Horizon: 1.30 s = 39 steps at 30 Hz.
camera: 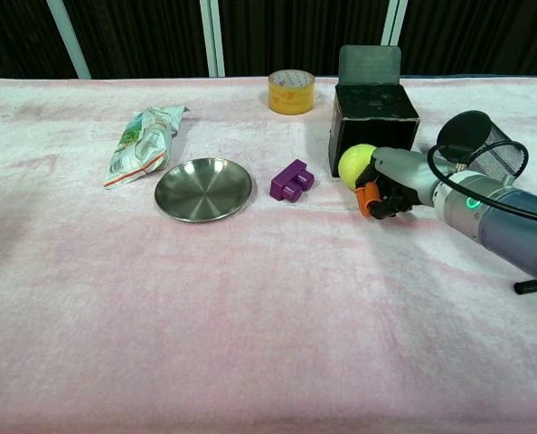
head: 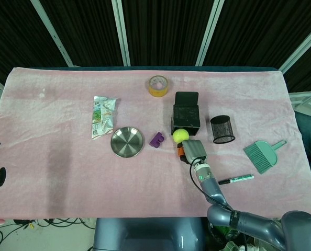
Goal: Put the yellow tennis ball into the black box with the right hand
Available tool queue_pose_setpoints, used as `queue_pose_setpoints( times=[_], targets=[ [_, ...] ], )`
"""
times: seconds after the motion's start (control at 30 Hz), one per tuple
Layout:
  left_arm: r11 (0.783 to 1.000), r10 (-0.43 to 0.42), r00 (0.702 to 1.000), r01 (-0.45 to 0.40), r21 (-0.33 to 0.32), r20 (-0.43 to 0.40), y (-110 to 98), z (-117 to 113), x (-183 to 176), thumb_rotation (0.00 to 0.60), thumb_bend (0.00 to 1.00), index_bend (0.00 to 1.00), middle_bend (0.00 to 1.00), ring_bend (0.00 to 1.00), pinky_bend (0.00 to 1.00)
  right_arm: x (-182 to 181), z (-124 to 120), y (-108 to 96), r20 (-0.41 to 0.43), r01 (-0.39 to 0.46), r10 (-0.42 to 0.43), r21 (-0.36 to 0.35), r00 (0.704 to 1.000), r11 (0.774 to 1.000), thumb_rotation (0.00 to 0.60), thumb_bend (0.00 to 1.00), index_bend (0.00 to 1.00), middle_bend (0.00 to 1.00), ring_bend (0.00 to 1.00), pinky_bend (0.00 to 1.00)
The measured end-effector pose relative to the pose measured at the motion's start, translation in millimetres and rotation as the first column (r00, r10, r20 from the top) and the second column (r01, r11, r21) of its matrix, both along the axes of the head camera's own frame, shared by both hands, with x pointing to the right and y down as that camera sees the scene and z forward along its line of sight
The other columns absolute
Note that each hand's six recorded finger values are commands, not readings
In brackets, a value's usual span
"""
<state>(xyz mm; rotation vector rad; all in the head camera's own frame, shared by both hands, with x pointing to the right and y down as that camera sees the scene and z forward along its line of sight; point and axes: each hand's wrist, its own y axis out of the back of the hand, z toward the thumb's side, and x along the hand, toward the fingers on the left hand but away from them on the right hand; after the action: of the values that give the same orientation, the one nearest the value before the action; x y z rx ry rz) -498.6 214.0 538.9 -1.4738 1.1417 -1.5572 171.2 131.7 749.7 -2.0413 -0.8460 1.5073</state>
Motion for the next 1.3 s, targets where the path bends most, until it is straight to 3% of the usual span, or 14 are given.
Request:
queue_pose_setpoints(
  times=[0.5, 0.9, 1.3],
  targets=[
    [1.0, -0.014, 1.0, 0.014, 0.003, 0.002, -1, 0, -2, 0.6, 0.48, 0.13, 0.07, 0.02, 0.0, -5, 12, -37, -0.01, -0.067, 0.068, 0.036, 0.998, 0.997, 0.6, 0.75, 1.0, 0.87, 0.88, 1.0],
    [1.0, -0.015, 1.0, 0.015, 0.003, 0.001, 0, 0, -1, 0.6, 0.48, 0.13, 0.07, 0.02, 0.0, 1, 24, -43, -0.039, -0.096, 0.096, 0.016, 0.995, 0.995, 0.6, 0.75, 1.0, 0.87, 0.88, 1.0],
    [1.0, -0.019, 1.0, 0.019, -0.002, 0.002, -1, 1, -2, 0.6, 0.48, 0.13, 0.07, 0.02, 0.0, 4, 22, -48, -0.034, -0.121, 0.122, 0.049, 0.992, 0.991, 0.6, 0.74, 1.0, 0.87, 0.87, 1.0]
  ],
)
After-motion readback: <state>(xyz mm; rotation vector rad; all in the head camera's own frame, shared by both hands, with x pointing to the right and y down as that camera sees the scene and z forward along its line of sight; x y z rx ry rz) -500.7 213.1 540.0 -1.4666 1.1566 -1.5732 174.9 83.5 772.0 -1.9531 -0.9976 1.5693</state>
